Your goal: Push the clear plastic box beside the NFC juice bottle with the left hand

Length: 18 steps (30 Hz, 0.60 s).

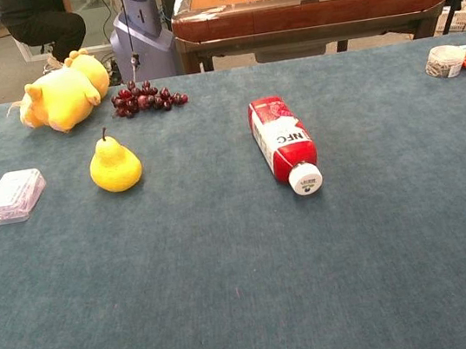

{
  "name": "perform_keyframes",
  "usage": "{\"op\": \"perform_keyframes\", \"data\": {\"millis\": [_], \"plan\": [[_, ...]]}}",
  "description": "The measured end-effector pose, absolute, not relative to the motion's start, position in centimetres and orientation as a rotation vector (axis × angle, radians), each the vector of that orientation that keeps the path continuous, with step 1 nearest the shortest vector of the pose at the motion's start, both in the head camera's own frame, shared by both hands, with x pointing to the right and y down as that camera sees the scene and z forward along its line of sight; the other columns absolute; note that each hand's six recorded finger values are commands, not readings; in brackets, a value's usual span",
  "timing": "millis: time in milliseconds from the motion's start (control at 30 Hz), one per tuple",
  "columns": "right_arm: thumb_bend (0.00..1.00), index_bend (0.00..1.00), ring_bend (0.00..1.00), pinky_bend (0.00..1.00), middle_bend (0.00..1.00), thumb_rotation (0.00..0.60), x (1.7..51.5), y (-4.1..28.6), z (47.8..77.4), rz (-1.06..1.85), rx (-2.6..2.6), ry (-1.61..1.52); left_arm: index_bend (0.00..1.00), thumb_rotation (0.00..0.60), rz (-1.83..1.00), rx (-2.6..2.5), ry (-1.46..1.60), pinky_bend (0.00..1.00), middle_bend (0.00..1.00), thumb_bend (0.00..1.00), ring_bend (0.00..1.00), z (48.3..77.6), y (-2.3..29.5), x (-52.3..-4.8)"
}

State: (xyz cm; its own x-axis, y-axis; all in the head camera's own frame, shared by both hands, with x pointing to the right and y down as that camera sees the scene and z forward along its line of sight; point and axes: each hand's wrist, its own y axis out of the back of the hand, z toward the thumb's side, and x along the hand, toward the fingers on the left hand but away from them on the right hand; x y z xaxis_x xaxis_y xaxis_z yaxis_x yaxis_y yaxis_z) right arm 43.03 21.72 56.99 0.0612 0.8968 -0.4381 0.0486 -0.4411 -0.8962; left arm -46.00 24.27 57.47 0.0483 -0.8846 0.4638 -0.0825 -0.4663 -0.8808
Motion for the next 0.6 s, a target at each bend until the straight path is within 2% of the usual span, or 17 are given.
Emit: {"op": "perform_keyframes", "data": {"millis": [267,333,367,433,533,600], "plan": [[0.0,0.22,0.14,0.49,0.21,0.6,43.0,21.5,57.2,1.469,-1.639,-0.966,0.24,0.6,-1.498,-1.675,1.011,0.47,0.24,0.17,0.27,57.7,24.0,-46.1],[0.0,0.22,0.14,0.49,0.22,0.6,43.1,21.5,57.0,1.466,-1.643,-0.974,0.24,0.6,-1.488,-1.684,1.015,0.52,0.27,0.17,0.32,57.6,23.8,-45.9],[0.0,0.22,0.15,0.49,0.22,0.6,43.1,21.4,56.9,1.463,-1.643,-0.977,0.25,0.6,-1.48,-1.689,1.021,0.56,0.31,0.17,0.37,57.6,23.7,-45.8],[0.0,0.22,0.15,0.49,0.23,0.6,42.9,21.4,56.6,1.451,-1.641,-0.986,0.25,0.6,-1.461,-1.711,1.036,0.7,0.5,0.17,0.57,57.7,23.3,-45.4],[0.0,0.22,0.15,0.49,0.24,0.6,42.9,21.4,56.1,1.439,-1.637,-0.992,0.26,0.6,-1.439,-1.778,1.042,0.83,0.69,0.18,0.72,58.0,22.5,-44.5],[0.0,0.22,0.15,0.49,0.24,0.6,42.9,21.4,55.7,1.434,-1.631,-1.0,0.27,0.6,-1.424,-1.821,1.031,0.9,0.78,0.23,0.79,58.4,21.7,-43.7]]}}
